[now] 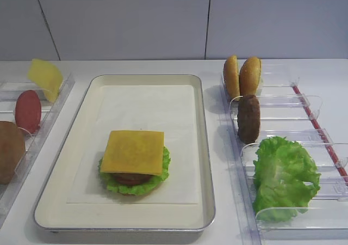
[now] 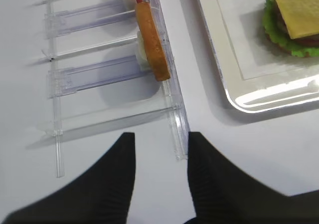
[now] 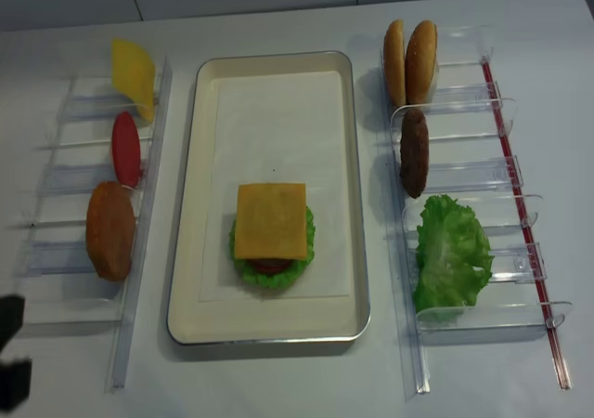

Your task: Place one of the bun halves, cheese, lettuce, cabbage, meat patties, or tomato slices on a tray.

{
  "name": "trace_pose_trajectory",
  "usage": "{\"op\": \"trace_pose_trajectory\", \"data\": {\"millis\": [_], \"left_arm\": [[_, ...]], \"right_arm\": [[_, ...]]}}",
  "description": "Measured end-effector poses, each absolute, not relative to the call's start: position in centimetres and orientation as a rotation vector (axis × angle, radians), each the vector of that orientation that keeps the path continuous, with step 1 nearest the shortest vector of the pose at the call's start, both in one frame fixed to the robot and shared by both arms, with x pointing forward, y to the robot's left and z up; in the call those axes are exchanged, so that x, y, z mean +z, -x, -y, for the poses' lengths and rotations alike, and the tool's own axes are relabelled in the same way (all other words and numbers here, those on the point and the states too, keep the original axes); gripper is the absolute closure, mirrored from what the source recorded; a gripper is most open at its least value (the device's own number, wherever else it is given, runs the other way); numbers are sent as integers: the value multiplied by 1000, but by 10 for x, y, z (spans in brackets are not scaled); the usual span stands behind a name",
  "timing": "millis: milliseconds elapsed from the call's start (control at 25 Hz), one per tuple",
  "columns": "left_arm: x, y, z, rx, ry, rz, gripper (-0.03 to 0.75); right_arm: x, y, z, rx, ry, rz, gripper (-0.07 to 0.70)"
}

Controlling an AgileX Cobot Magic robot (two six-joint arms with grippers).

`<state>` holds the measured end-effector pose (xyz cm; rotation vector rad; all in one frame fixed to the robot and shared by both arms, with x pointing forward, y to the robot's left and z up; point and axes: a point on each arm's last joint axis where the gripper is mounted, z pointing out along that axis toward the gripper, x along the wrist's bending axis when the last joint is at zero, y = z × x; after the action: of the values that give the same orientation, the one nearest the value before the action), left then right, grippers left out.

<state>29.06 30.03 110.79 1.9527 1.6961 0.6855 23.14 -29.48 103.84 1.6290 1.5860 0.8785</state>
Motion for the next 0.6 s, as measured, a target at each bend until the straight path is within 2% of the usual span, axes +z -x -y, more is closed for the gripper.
{"op": "trace_pose_trajectory", "data": {"millis": [400,600], "left_arm": [[1069,-230,-307,805,-1785,-1586,470],[1051,-216,-303,778,-1739,-1529,470]], "right_arm": [[1038,-231,295,879,-1629,-1586,186],[1038,-231,295,880,-1631,-1585,186]]}}
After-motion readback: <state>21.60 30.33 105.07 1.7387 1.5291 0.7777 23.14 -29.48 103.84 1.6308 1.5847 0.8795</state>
